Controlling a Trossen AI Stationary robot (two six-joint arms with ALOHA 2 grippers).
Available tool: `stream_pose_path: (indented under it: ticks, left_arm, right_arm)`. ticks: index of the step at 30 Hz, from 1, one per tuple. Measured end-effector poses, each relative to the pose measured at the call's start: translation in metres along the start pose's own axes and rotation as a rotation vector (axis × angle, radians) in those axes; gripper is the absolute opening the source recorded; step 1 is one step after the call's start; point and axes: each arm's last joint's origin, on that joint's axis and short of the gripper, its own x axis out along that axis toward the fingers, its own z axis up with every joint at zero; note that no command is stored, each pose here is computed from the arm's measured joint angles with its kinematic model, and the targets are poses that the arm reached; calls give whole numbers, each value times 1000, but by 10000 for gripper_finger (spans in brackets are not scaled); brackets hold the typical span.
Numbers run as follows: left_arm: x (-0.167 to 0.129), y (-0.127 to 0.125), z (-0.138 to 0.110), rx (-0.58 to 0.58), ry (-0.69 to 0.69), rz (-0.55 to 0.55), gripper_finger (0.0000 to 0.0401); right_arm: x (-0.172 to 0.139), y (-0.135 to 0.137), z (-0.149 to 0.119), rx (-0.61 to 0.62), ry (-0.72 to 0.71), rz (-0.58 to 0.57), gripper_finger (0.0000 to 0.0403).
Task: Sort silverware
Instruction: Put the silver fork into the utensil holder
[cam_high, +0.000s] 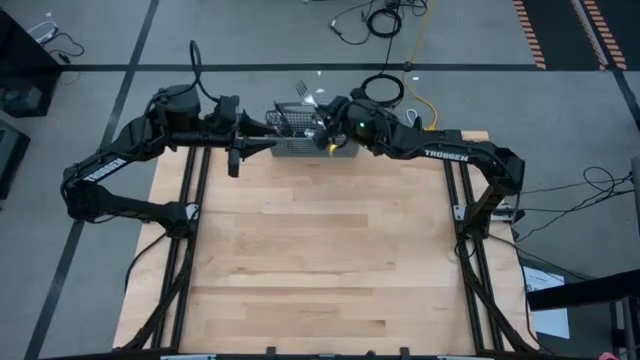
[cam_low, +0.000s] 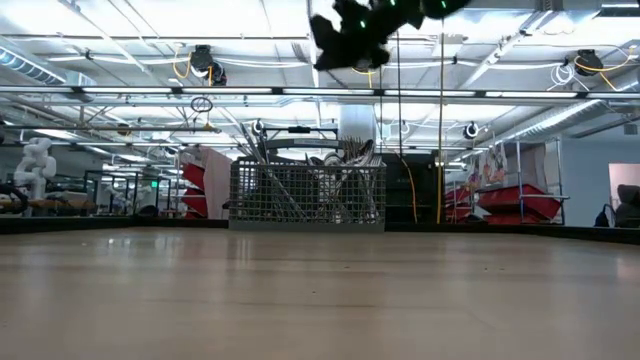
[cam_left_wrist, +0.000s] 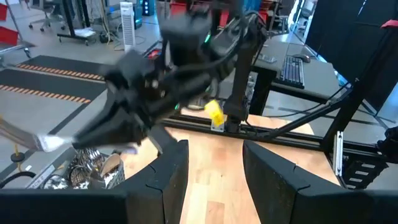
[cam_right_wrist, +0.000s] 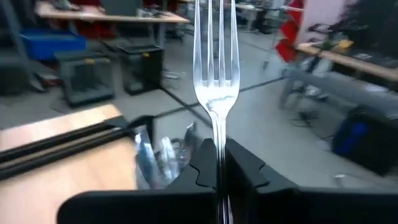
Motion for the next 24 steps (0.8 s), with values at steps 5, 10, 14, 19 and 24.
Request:
stream_pose_path:
  ticks: [5, 10, 14, 19, 24]
  left_arm:
    - [-5, -1, 1, 33, -14, 5, 160]
    - [-5, -1, 1, 62, -14, 15, 160]
    - [-5, 0, 1, 87, -12, 59, 160]
    - [-5, 2, 1, 84, -11, 118, 160]
    - [-5, 3, 1, 100, -9, 140, 160]
  right_arm:
    - [-3, -27, -44, 94, -111, -39, 0]
    - [-32, -64, -75, 270, -440, 17, 0]
    - [-42, -94, -118, 376, -504, 69, 0]
    - [-44, -106, -140, 353, -444, 150, 0]
    - [-40, -116, -144, 333, -500, 163, 0]
